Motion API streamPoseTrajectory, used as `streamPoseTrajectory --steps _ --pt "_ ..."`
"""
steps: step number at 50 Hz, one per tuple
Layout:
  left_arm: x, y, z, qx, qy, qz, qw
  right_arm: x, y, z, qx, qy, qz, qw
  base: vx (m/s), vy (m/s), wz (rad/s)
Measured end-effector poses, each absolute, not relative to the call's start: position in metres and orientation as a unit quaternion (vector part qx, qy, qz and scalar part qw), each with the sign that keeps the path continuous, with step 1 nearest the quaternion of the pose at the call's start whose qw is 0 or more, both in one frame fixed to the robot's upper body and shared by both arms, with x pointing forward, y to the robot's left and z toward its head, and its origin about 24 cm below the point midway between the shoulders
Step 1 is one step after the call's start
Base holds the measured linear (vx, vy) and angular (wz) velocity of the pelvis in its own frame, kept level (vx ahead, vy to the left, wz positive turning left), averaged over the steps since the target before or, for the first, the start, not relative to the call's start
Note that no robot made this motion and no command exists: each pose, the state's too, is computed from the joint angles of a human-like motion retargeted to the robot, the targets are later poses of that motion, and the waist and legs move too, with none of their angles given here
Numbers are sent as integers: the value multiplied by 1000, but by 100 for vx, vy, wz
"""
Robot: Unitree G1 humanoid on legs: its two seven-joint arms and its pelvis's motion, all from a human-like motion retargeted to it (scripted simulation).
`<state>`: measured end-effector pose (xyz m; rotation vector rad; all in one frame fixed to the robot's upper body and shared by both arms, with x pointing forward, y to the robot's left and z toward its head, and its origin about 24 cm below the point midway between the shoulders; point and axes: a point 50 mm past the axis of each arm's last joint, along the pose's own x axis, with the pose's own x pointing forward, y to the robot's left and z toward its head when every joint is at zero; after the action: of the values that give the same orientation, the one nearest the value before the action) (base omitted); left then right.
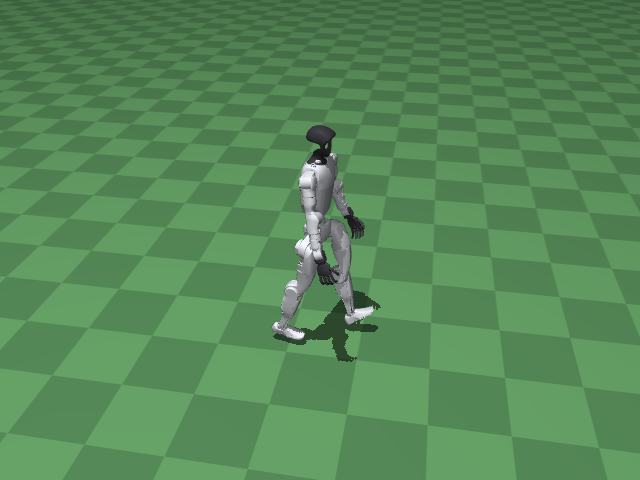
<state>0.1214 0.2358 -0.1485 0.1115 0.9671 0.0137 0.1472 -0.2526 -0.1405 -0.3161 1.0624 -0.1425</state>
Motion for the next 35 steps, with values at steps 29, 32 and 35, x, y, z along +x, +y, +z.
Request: streamPoseTrajectory --steps 29,32,35 --pt "99 250 -153 129 523 -41 841 145 -210 -150 -111 481 10 870 30 20 14" --pt "101 250 -153 139 533 -56 833 124 -212 -157 -103 510 11 854 28 19 40" --pt "106 252 -152 158 544 -67 821 104 -214 -162 -99 537 7 838 26 17 34"
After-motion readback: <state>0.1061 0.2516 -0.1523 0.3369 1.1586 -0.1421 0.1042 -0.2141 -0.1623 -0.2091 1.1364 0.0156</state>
